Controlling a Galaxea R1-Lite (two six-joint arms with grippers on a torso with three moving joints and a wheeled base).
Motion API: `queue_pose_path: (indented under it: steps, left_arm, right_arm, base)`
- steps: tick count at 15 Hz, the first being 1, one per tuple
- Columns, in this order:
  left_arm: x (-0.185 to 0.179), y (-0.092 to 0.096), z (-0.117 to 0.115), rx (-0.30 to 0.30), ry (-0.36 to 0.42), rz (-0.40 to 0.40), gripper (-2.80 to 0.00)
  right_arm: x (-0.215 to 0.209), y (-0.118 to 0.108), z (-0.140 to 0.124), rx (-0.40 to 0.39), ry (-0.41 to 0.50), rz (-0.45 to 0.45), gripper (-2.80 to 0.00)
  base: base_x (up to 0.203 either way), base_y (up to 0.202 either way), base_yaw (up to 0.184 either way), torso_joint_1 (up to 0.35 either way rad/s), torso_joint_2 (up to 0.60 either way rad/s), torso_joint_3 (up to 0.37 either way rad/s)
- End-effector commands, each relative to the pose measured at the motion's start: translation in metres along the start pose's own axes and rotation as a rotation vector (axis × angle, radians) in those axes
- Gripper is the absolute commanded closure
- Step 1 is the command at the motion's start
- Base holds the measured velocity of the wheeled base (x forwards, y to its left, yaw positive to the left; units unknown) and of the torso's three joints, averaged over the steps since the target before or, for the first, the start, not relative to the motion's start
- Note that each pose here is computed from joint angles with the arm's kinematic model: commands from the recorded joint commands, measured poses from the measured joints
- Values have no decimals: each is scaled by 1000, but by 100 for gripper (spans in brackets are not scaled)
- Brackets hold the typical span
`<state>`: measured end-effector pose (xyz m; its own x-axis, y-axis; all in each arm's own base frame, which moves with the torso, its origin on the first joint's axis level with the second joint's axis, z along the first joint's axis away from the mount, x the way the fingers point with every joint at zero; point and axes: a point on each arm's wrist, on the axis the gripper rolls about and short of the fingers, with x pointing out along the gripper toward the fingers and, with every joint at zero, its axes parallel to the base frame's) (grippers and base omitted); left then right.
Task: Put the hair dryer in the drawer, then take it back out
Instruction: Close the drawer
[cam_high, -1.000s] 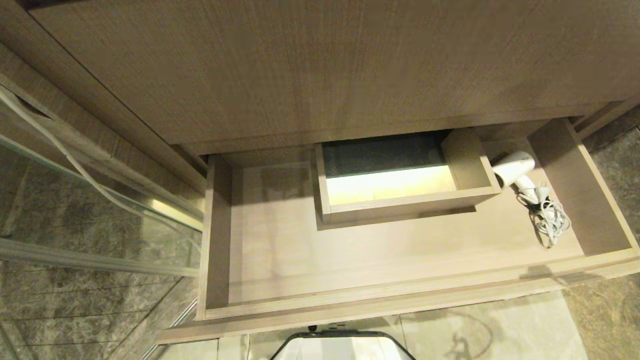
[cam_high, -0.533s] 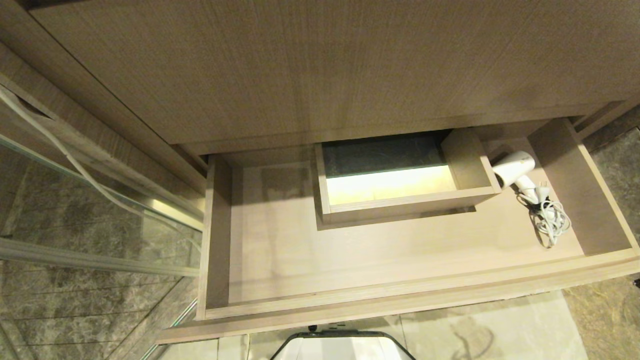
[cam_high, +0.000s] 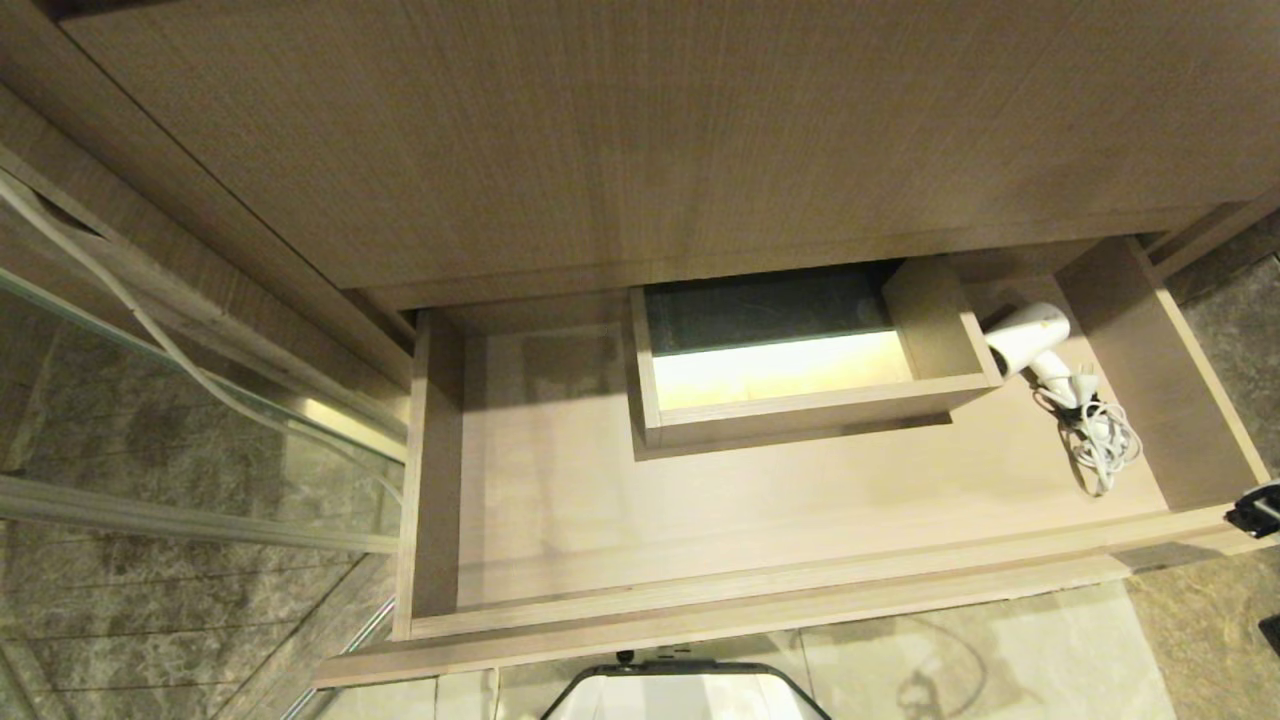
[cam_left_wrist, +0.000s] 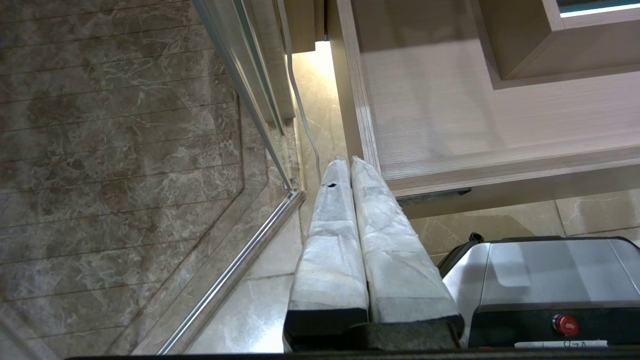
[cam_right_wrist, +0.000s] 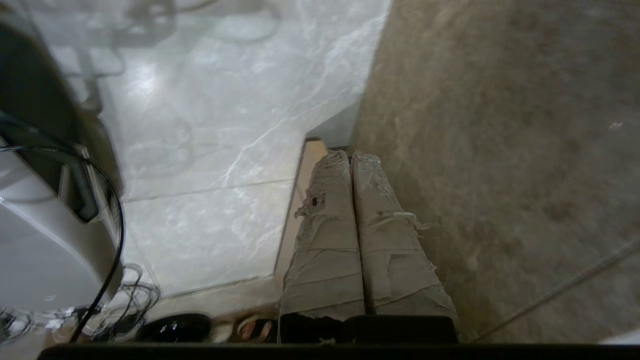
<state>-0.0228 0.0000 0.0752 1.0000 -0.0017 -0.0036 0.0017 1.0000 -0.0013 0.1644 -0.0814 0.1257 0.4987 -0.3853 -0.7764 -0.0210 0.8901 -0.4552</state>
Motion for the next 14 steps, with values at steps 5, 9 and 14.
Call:
queue_pose_path:
  steps: [5, 9, 14]
  left_arm:
    - [0, 0, 0, 0, -1, 0, 0]
    - [0, 0, -1, 0, 3, 0, 0]
    - [0, 0, 0, -2, 1, 0, 0]
  right_arm:
    - [54, -16, 34, -7, -5, -3, 0]
    - [60, -22, 43, 6, -75, -53, 0]
    - [50, -34, 60, 40, -259, -118, 0]
  base:
    - [0, 0, 0, 0, 0, 0]
    - [0, 0, 0, 0, 0, 0]
    - [0, 0, 0, 0, 0, 0]
